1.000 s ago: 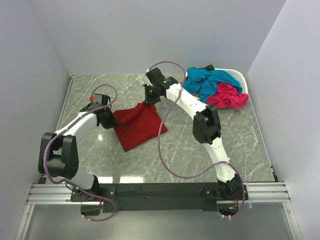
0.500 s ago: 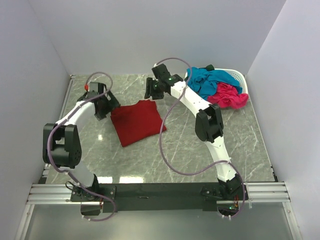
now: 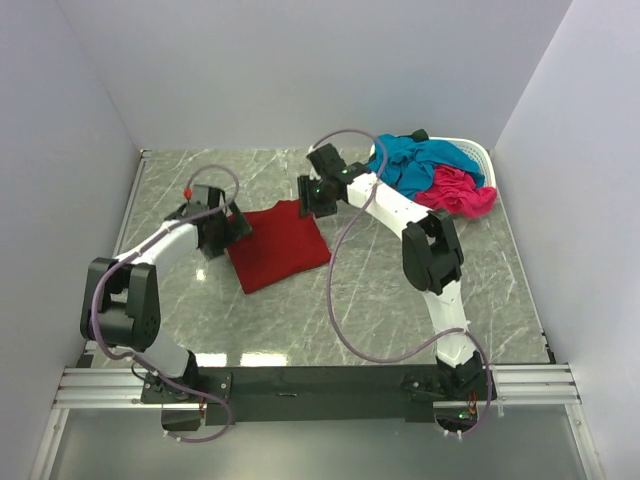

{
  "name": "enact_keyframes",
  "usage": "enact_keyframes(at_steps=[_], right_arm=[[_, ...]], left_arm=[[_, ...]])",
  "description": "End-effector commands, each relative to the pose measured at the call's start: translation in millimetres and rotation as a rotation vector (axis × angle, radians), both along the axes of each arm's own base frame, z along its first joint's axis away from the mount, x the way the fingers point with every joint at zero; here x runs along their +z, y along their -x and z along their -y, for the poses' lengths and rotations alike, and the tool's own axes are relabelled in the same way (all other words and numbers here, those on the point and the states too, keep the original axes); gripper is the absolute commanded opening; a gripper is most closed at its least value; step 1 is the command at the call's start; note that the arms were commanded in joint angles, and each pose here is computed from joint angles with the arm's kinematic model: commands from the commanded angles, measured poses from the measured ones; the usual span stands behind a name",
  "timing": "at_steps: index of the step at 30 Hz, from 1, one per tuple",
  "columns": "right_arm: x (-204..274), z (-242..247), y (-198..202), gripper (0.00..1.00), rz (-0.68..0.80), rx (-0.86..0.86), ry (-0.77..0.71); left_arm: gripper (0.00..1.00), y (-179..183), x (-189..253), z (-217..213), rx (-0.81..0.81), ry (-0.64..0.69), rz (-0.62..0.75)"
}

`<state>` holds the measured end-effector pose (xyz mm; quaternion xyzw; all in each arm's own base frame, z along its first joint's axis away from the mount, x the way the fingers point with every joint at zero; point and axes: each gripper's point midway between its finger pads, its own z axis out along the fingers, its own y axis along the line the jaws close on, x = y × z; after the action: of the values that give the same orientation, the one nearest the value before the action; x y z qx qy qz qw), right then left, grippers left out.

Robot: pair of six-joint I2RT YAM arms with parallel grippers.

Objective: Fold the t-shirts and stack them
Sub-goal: Fold the tshirt

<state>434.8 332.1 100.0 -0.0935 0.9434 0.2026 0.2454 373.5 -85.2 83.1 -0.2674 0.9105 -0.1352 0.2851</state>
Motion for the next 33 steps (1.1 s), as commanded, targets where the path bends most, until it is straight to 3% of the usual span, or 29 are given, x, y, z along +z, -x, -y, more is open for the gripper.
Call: enact_keyframes(at_steps=[1,15,23,33], right_arm=[[5,-9,22,0.57,0.013,0.068,0.002],[-74,25,47,0.42,-0.157,0.012,0.212],[-110,43,75,0.36,-0.256,0.012,0.262],[-113,49,86,0.34,-0.286,0.011,0.268]], left_arm=[[0.99,17,-5,6,0.001,0.042,-0.003],[0.99,53,-29,19,-0.003,0.154,-0.014],[0.99,56,-18,19,-0.007,0.162,0.034],[0.99,63,-23,22,-0.024,0.203,0.078]])
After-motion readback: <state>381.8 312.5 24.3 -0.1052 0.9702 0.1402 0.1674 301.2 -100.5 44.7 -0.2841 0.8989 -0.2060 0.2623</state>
